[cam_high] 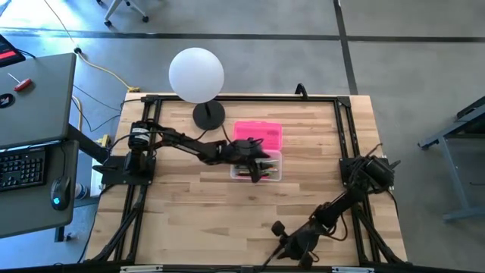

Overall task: Pick & place school supplies into a supply box
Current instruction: Put the black pen into the pink supply box

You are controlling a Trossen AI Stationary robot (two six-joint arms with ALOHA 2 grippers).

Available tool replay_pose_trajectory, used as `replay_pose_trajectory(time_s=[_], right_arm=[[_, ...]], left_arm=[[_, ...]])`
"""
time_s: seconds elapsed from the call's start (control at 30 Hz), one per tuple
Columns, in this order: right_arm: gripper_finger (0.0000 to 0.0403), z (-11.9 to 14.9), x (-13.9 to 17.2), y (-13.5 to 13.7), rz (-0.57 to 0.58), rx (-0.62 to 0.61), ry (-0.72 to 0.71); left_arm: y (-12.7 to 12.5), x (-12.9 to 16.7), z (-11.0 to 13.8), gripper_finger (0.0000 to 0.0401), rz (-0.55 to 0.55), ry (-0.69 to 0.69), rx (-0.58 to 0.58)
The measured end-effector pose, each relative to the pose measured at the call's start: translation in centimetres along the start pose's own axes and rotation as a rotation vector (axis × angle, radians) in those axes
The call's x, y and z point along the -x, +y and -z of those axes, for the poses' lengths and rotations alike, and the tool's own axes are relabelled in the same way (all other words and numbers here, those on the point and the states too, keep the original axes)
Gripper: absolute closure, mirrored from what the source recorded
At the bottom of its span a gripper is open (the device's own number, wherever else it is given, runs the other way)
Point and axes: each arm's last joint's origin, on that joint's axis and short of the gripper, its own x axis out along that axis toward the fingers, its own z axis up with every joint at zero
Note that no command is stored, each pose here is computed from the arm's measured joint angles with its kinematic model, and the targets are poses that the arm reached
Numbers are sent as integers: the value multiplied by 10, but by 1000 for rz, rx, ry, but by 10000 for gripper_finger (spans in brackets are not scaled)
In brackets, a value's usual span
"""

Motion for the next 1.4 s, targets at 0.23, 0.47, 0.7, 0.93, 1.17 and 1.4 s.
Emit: replay_pose_trajectory(time_s=[0.23,0.47,0.7,0.93,1.17,1.4], right_arm=[[336,5,0,-7,11,4,48],[336,11,-3,-8,17,2,72],[363,40,-21,-5,39,-39,27],[386,67,-26,-3,42,-81,-118],[392,54,-21,-4,50,-59,-162],[390,31,13,-17,194,45,-76]], left_arm=[[-15,-3,-31,160,218,-44,-28],[-38,2,-80,181,610,-71,16],[-62,48,-152,199,911,-193,-191],[-76,130,-204,196,860,-303,-320],[-102,217,-217,194,757,-372,-405],[-122,273,-205,194,566,-315,-370]])
